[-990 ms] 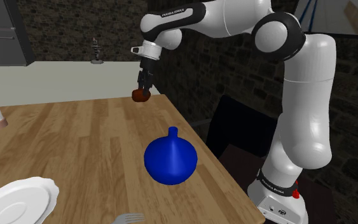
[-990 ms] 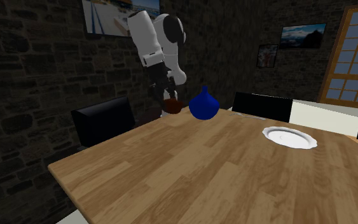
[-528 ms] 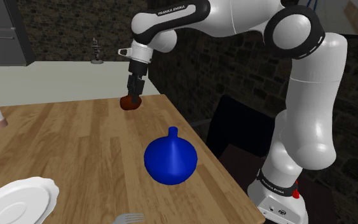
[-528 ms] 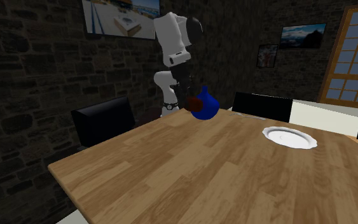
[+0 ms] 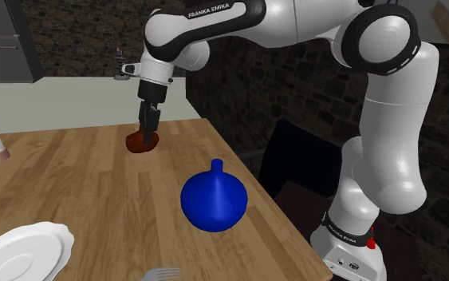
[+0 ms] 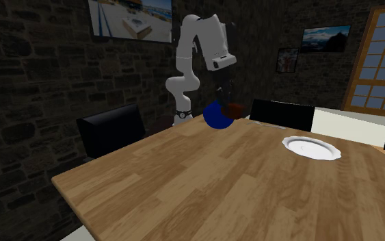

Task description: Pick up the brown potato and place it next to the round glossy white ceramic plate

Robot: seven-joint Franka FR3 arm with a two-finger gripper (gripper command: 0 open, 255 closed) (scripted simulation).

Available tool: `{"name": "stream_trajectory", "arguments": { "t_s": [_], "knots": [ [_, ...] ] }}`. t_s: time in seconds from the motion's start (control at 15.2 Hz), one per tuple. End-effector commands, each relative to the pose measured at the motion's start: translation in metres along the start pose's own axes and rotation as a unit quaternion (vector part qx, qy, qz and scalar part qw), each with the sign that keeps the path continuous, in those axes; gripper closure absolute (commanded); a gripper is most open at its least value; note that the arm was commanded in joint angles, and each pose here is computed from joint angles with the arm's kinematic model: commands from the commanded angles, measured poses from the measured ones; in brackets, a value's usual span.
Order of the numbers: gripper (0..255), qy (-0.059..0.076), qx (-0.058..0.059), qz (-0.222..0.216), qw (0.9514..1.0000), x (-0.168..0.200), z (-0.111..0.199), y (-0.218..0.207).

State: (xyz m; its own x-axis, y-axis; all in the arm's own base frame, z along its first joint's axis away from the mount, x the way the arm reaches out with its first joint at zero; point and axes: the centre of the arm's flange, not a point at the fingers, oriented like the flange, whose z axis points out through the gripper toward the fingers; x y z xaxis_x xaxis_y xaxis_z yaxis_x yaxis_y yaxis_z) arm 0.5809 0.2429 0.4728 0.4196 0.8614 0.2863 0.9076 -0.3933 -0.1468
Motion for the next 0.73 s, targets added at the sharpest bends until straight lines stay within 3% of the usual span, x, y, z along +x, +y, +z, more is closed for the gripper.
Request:
{"name": "stream_trajectory", "arguments": {
  "t_s": [0.0,0.33,0.66],
  "knots": [
    [255,0.0,0.0,0.001,1.0,0.018,0.009,-0.016],
    [255,0.0,0.0,0.001,1.0,0.067,0.03,-0.061],
    [255,0.0,0.0,0.001,1.0,0.06,0.055,-0.057]
  ]
}}
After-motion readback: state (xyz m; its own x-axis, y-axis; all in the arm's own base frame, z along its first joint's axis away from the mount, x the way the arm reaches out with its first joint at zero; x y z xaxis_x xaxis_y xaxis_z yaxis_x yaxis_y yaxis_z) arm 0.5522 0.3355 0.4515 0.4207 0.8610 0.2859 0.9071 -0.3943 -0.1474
